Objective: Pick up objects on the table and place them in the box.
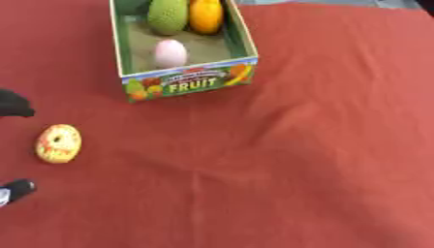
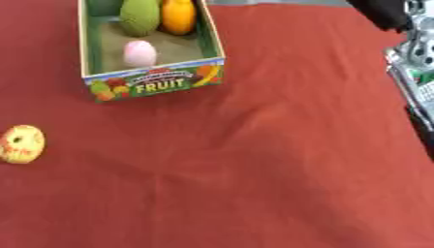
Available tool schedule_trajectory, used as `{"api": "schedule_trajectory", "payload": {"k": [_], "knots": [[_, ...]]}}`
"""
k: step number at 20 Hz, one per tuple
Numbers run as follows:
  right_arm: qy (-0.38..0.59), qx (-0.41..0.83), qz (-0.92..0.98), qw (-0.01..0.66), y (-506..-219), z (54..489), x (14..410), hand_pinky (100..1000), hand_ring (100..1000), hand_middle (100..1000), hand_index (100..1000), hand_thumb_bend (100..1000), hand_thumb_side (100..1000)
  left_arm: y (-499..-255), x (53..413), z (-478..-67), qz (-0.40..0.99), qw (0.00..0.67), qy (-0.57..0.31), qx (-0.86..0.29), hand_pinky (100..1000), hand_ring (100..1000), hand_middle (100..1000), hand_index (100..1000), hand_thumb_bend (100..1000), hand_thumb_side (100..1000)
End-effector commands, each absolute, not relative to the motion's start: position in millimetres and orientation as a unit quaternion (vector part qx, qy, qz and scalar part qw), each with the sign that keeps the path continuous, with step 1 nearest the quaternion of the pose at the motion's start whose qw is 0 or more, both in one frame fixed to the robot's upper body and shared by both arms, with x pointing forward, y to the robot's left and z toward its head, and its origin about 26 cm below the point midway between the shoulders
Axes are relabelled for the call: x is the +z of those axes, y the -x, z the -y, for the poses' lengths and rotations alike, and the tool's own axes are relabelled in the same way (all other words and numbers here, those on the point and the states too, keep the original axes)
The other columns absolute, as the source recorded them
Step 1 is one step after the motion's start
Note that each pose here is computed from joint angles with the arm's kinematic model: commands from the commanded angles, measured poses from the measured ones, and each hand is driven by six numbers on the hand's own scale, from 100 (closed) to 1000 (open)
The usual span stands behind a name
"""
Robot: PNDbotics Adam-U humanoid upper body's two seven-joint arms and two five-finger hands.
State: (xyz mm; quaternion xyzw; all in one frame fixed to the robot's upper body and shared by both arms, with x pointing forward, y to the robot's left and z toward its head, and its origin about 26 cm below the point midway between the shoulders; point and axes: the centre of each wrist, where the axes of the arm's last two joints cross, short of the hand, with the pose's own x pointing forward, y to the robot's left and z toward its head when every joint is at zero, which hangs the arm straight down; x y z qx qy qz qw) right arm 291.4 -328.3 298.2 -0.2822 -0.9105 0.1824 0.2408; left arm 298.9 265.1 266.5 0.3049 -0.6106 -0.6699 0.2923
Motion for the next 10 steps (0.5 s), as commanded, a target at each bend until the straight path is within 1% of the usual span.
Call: {"api": "schedule_trajectory", "payload": {"k": [1,5,10], "knots": [[0.288,0.191,0.910,0.229,-287.4,328.1,305.2,859,777,657,832,100,597,-296.7,276.0,-260.9,0.615,0.289,-0.315,-0.662,892,949,859,906,483,620],[0.287,0.191,0.909,0.233,-287.6,327.7,304.1,859,777,657,832,100,599,-297.6,279.9,-255.6,0.625,0.299,-0.313,-0.650,886,954,894,922,462,611],[0.285,0.191,0.909,0.237,-287.9,327.1,303.1,860,777,655,831,100,601,-298.6,284.8,-249.4,0.629,0.314,-0.305,-0.643,876,945,868,900,475,591]]}}
